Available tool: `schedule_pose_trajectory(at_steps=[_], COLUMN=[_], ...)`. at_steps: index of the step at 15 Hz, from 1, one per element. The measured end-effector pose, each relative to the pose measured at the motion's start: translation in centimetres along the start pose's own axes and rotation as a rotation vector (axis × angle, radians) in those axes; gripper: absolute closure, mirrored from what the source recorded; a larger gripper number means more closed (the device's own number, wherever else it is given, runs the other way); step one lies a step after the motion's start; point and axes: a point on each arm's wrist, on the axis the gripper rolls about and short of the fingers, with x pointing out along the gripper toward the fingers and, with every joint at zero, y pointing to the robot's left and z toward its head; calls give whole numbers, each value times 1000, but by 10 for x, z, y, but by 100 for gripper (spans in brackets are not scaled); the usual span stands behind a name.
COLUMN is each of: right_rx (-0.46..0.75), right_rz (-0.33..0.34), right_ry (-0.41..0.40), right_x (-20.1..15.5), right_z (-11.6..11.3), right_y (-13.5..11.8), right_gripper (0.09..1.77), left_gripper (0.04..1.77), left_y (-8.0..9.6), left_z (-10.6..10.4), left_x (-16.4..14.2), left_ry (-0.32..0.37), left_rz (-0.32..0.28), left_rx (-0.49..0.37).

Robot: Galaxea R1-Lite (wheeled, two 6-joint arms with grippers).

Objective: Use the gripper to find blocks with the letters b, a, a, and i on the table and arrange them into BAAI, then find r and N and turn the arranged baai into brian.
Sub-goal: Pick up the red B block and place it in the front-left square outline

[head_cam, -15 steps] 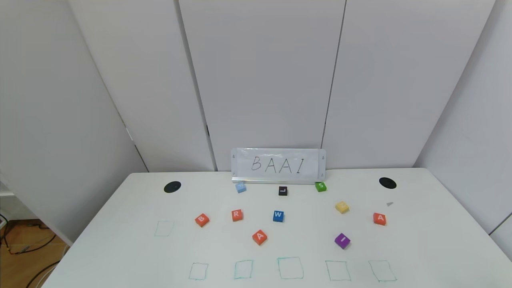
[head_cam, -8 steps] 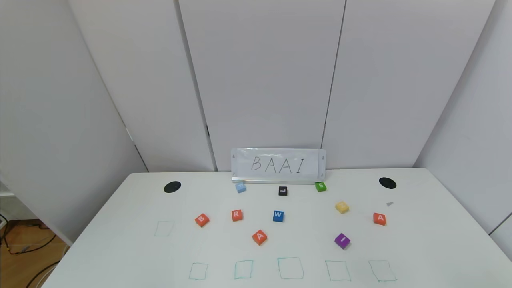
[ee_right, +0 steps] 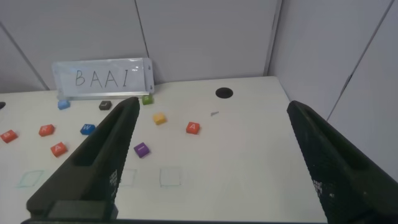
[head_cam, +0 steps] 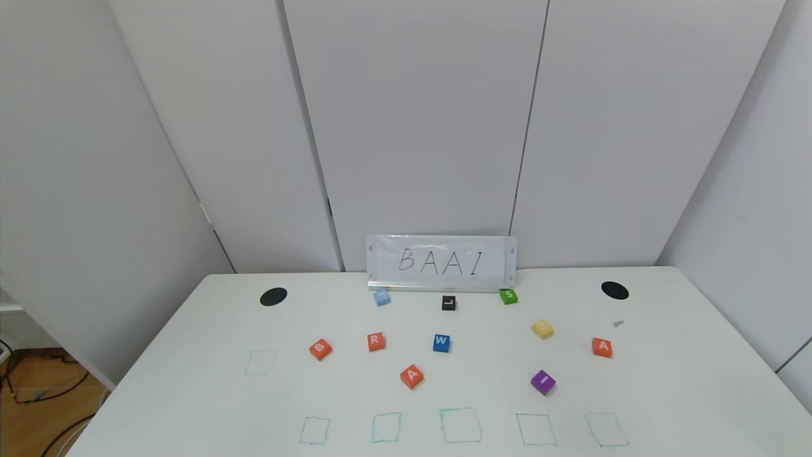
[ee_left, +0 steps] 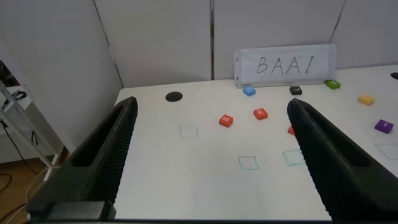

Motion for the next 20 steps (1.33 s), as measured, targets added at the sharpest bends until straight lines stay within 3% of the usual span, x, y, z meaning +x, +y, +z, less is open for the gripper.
schedule_pose_trajectory(at_steps=[6, 11, 14, 20], right_rx=[4, 25, 31, 121], right_rz=[12, 57, 75, 95], right_ry=[102, 252, 329, 488], right_x=[72, 146, 184, 238], right_z=[77, 104, 101, 70], right_y=[10, 25, 42, 91], right_gripper=[15, 15, 15, 15], left_gripper=[9, 9, 9, 9], left_y=[5, 9, 6, -9], left_z=[70, 100, 98, 65], left_x=[56, 131, 177, 247], left_ry=[102, 237, 333, 503], left_rz=[-19, -31, -68, -119], left_rx=[7, 1, -5, -24])
